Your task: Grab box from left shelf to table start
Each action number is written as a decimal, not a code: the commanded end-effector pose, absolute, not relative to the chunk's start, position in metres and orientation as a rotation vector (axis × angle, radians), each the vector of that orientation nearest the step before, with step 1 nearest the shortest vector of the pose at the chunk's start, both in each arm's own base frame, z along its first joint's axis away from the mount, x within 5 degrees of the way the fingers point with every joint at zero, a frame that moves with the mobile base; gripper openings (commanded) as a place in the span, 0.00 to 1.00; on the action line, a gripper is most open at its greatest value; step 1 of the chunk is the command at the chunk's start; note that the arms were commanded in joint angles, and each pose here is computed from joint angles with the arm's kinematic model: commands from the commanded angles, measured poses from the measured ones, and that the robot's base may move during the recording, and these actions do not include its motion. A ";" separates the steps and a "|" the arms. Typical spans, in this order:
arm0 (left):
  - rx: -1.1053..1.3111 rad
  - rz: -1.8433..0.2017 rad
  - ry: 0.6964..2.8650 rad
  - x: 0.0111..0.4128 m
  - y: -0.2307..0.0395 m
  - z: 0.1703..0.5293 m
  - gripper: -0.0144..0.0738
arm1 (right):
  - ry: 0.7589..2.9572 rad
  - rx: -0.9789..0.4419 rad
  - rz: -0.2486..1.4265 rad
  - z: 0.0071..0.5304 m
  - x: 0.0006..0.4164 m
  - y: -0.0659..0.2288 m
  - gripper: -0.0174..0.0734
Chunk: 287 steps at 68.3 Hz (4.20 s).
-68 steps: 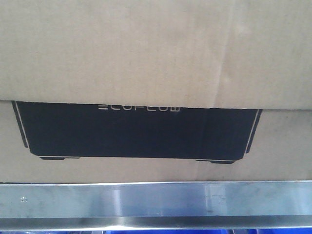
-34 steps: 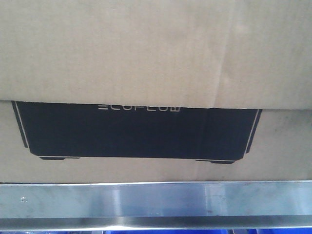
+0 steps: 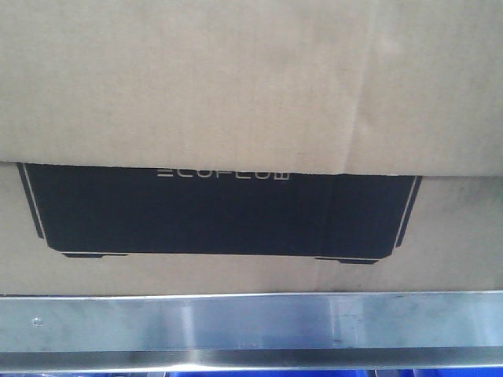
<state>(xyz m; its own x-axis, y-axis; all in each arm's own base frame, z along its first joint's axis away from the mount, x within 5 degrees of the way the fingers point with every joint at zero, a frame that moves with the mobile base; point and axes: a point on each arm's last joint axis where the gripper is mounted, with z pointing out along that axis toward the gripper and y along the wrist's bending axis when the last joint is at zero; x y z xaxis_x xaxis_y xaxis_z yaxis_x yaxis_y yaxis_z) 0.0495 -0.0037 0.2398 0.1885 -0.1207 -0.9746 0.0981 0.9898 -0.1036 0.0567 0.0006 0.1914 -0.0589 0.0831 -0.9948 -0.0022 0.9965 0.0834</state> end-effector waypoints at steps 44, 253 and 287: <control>0.044 -0.112 1.371 0.045 -0.005 0.359 0.61 | 1.536 0.065 0.066 0.199 0.056 0.000 0.26; 0.171 -0.043 2.542 0.264 -0.064 0.420 0.61 | 2.000 -0.169 0.169 0.422 0.139 0.023 0.87; 0.171 -0.043 2.544 0.264 -0.064 0.420 0.61 | 2.341 -0.047 0.078 0.418 0.243 0.022 0.87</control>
